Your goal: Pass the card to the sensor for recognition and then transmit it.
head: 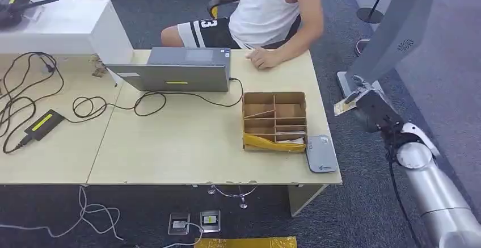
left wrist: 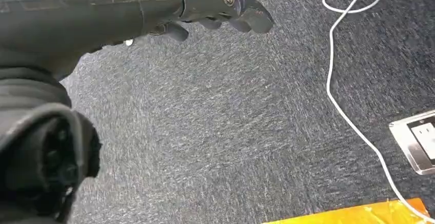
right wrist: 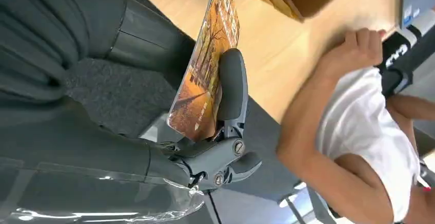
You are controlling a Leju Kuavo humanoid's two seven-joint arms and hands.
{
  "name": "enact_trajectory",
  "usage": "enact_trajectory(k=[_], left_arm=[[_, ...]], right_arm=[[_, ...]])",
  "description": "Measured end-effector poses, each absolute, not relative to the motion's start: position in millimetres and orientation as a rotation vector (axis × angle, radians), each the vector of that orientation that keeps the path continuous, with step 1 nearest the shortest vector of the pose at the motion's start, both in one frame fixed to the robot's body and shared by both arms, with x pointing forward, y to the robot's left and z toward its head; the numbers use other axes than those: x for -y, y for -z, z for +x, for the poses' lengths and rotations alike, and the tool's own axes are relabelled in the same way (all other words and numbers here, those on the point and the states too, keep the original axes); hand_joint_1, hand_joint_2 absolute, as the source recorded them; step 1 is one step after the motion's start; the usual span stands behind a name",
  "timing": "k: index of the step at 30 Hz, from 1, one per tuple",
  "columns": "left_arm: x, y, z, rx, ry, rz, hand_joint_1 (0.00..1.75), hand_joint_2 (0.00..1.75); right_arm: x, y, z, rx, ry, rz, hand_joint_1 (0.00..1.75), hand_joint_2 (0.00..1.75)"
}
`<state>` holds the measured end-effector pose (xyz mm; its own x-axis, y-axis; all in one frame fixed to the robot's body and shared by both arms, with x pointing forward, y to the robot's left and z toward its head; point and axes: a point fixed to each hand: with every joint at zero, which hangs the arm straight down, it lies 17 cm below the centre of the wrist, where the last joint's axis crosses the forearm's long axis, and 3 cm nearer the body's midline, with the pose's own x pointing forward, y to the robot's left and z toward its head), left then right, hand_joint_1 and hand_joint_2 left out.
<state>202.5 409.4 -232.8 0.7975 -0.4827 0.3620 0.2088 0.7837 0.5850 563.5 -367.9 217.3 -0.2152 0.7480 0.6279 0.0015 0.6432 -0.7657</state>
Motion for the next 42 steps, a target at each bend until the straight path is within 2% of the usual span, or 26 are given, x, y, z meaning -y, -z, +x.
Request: enact_trajectory(k=[23,42], left_arm=[[-417,229,212,0.538,0.416,0.559,0.0,0.0],[-418,229,212,0.537,0.42,0.559,0.0,0.0]], right_arm=[[332,-78,503,1.365,-1.096,-0.657,1.75,1.75],[328,-66,495,1.349,-1.116,-0.658,1.75,1.75]])
